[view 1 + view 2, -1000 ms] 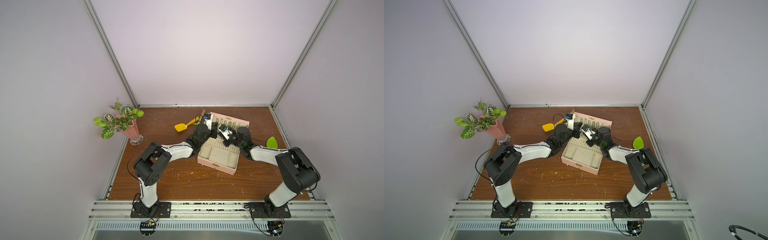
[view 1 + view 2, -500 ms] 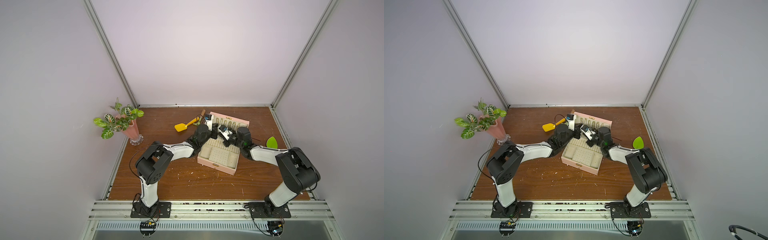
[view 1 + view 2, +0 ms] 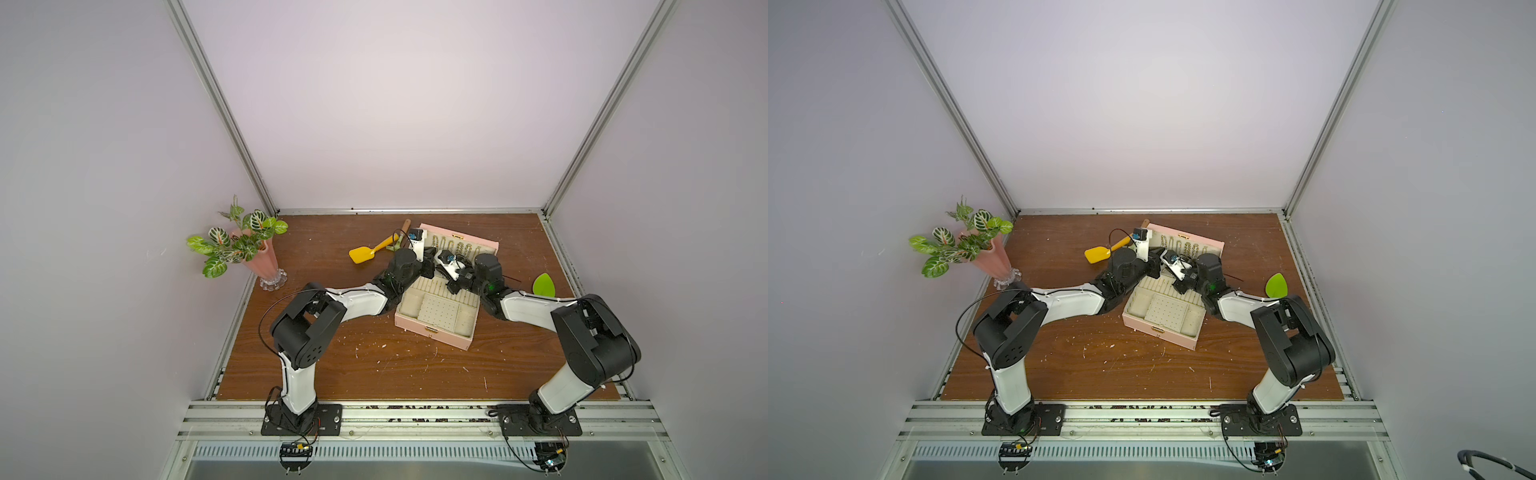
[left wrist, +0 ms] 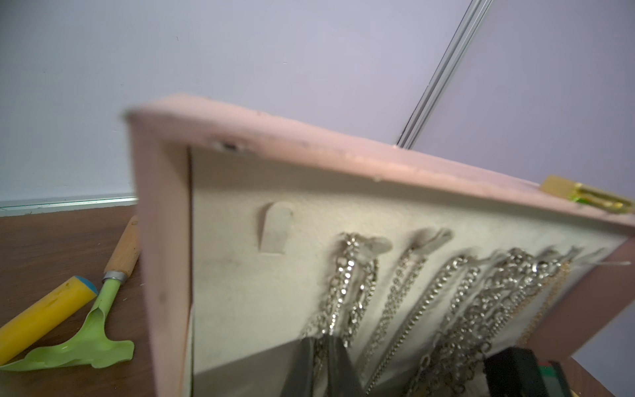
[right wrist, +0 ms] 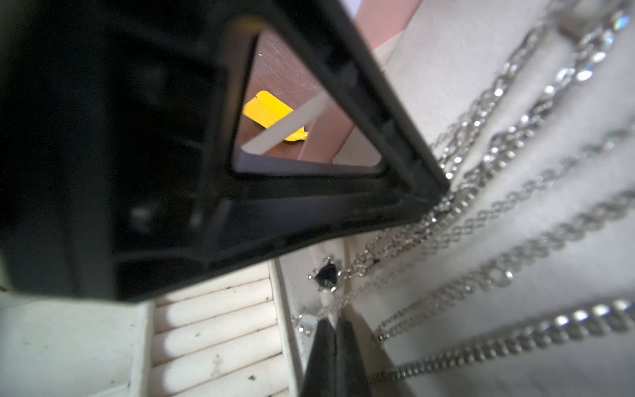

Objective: Put jewelry chain into jewelry box
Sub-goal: Adjust the necklace in the storage slot.

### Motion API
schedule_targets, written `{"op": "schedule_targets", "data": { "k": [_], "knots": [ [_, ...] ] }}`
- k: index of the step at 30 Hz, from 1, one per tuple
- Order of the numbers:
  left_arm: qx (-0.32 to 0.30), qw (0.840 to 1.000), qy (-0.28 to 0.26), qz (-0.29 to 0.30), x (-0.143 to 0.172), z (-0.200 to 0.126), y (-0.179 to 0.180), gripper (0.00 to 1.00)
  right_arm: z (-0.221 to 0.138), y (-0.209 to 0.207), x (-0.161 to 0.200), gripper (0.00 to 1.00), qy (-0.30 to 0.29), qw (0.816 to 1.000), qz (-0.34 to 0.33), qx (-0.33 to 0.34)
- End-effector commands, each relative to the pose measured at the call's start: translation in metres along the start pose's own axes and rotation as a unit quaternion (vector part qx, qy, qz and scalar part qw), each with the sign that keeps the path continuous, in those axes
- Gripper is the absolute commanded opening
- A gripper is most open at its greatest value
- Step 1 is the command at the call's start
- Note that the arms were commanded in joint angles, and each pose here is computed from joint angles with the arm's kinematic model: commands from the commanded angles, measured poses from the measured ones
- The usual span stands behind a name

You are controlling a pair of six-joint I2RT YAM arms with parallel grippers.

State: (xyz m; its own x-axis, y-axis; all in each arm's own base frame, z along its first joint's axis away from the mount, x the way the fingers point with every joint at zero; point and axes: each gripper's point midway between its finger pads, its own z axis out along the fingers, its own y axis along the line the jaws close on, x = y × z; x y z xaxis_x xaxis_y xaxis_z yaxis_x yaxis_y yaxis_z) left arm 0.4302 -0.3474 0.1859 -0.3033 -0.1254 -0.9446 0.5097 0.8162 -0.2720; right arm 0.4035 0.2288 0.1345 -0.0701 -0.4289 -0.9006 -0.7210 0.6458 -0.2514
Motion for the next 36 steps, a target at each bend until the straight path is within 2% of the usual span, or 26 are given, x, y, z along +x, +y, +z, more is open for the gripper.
{"op": "schedule_targets", "data": {
  "k": [1, 6, 16, 28, 36],
  "knots": [
    [-0.007, 1.000, -0.013, 0.000, -0.015, -0.009, 0.004, 0.12, -0.011, -0.016, -0.042, 0.00, -0.062, 0.997, -0.008, 0.041],
    [-0.002, 1.000, -0.016, 0.000, -0.021, -0.014, 0.002, 0.18, -0.012, -0.020, -0.044, 0.00, -0.068, 0.996, -0.005, 0.052],
    [0.010, 1.000, -0.021, 0.006, -0.033, -0.025, -0.005, 0.22, -0.010, -0.029, -0.043, 0.01, -0.059, 0.995, 0.004, 0.074],
    [0.030, 0.999, -0.026, 0.017, -0.039, -0.041, -0.011, 0.33, -0.025, -0.029, -0.057, 0.18, -0.082, 0.994, 0.007, 0.078],
    [0.042, 0.998, -0.038, 0.019, -0.045, -0.050, -0.014, 0.40, -0.036, -0.014, -0.069, 0.28, -0.104, 0.994, 0.016, 0.038]
  ]
}}
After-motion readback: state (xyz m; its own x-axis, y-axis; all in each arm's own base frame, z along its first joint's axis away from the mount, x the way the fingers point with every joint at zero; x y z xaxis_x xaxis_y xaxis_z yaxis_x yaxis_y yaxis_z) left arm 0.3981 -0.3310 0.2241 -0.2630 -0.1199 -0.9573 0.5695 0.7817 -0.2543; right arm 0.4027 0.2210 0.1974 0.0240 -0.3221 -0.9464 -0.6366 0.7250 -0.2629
